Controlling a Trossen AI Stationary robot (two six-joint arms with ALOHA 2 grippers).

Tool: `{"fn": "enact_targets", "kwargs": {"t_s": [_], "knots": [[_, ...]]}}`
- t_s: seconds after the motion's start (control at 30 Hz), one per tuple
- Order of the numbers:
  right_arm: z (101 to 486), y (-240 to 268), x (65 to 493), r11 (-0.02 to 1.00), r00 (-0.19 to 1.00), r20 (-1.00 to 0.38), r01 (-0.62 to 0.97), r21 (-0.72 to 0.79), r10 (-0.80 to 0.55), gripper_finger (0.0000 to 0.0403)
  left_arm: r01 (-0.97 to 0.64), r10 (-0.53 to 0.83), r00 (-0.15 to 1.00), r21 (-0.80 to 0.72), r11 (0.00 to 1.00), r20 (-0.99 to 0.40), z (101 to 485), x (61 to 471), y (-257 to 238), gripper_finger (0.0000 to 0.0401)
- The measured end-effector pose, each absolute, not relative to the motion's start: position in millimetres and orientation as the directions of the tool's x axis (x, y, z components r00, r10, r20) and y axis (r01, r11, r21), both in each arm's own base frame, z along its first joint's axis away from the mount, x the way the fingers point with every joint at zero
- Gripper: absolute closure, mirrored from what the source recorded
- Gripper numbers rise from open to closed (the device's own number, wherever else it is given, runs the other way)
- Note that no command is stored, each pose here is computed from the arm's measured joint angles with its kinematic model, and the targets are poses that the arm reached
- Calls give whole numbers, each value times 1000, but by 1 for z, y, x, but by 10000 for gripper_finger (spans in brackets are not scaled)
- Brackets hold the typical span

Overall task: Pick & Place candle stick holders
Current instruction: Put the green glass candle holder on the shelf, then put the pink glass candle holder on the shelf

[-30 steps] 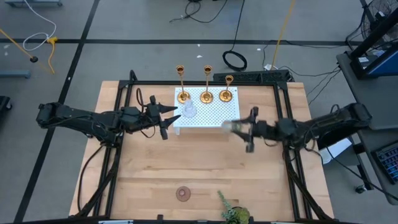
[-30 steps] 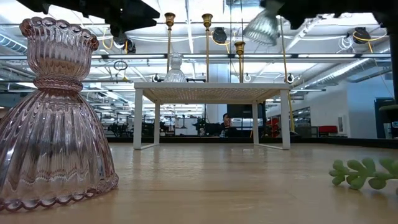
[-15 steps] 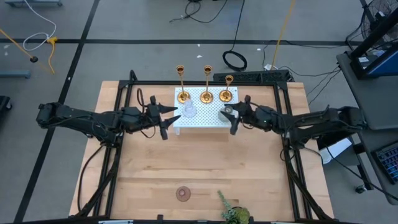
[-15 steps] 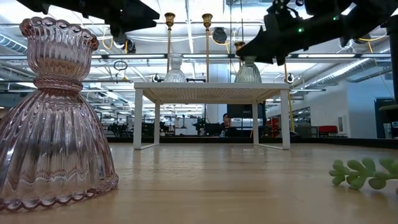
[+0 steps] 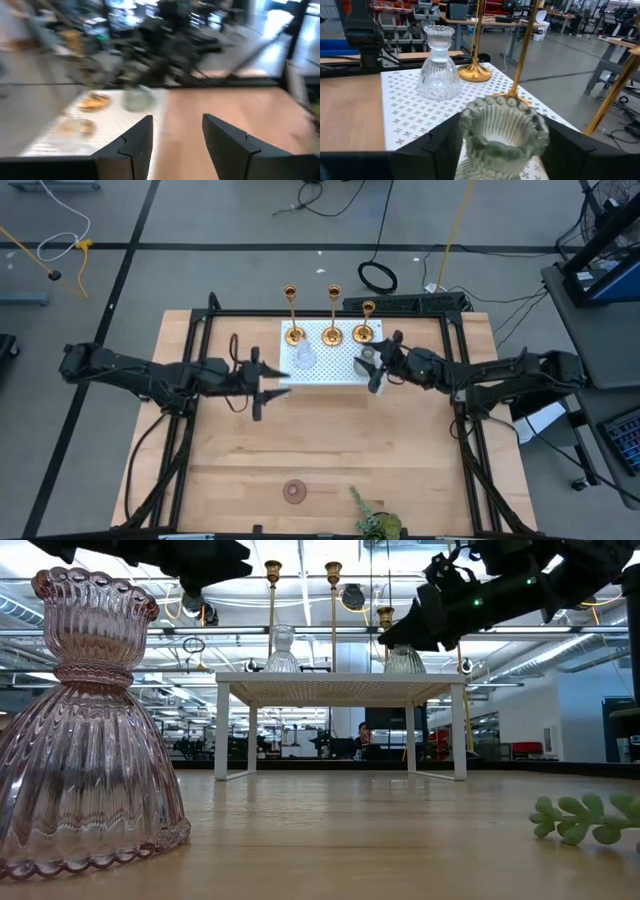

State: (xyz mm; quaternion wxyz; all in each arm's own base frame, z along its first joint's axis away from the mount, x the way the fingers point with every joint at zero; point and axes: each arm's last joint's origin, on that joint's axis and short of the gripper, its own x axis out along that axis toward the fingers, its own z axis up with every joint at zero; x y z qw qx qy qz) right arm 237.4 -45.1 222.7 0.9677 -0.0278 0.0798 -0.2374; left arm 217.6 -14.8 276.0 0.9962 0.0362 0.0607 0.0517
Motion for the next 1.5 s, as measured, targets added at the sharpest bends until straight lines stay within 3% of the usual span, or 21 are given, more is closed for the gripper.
{"fn": "enact_targets", "kwargs": {"t_s": [0.27,0.5,0.83,1.07,1.23,1.5], "knots": [[223,-49,237,878,868,-138,464,-116,-477,152,192,-199,939,-54,980,-279,258,216,-38,224],[229,-49,237,873,876,-76,462,-154,-477,155,305,-328,879,-122,945,-345,241,223,-70,224],[244,-48,235,865,878,41,477,-154,-476,155,411,-427,824,-125,903,-372,206,245,-109,224],[249,-38,233,879,895,62,446,-168,-442,156,455,-466,797,-126,882,-385,179,256,-130,224],[252,-28,233,877,912,72,408,-255,-404,154,437,-485,785,-212,874,-385,163,261,-140,224],[254,-15,233,897,931,83,364,-251,-354,145,469,-505,765,-192,862,-400,159,257,-148,222]]}}
